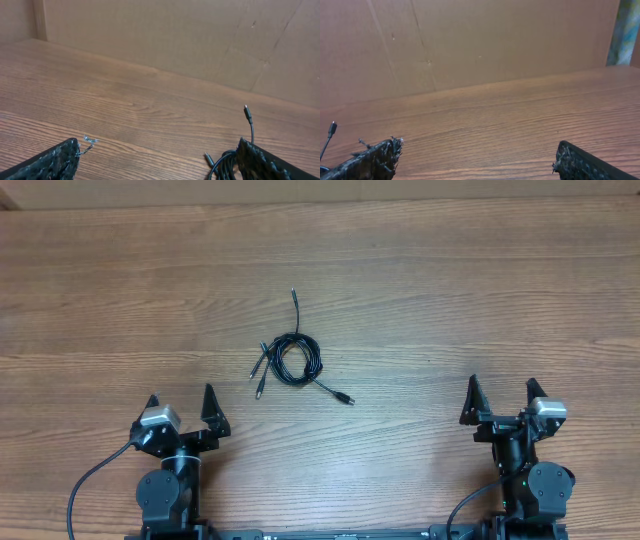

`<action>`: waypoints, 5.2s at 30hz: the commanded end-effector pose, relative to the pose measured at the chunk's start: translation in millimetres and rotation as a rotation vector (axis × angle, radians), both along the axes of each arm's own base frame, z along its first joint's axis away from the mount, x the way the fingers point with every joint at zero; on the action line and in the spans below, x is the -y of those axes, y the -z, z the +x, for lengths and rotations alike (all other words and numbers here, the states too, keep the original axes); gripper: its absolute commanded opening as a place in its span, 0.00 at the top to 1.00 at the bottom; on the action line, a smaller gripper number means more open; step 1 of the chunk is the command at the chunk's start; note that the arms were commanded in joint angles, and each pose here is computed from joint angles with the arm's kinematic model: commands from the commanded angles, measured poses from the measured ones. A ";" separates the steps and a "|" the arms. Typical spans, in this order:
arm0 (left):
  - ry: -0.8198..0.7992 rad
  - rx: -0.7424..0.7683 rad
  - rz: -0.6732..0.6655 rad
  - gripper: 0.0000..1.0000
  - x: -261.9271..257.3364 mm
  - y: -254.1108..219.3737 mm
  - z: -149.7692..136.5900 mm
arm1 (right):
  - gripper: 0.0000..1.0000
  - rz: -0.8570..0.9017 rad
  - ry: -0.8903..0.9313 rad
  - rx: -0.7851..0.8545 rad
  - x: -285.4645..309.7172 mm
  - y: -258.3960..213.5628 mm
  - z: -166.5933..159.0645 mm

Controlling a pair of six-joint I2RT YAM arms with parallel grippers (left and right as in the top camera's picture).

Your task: Untangle cables

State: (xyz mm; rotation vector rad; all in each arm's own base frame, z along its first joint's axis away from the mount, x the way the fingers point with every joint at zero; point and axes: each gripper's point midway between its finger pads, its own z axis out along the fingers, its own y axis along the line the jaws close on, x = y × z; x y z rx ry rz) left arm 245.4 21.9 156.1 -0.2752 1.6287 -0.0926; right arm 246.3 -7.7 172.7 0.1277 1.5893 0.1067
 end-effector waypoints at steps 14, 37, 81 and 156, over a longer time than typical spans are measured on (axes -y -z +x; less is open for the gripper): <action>-0.016 0.005 0.013 0.00 -3.3 -0.8 -0.5 | 0.00 -0.006 0.002 0.002 0.1 2.2 0.0; -0.016 0.005 0.013 0.01 -3.3 -0.8 -0.5 | 0.00 -0.006 0.003 0.002 0.1 2.2 0.0; -0.016 0.005 0.013 0.01 -3.3 -0.8 -0.5 | 0.00 0.022 0.114 0.168 18.6 -69.9 -14.0; 0.027 0.177 0.003 0.00 4.9 -86.7 -14.4 | 0.44 0.268 -0.367 -0.853 -60.3 -114.9 96.6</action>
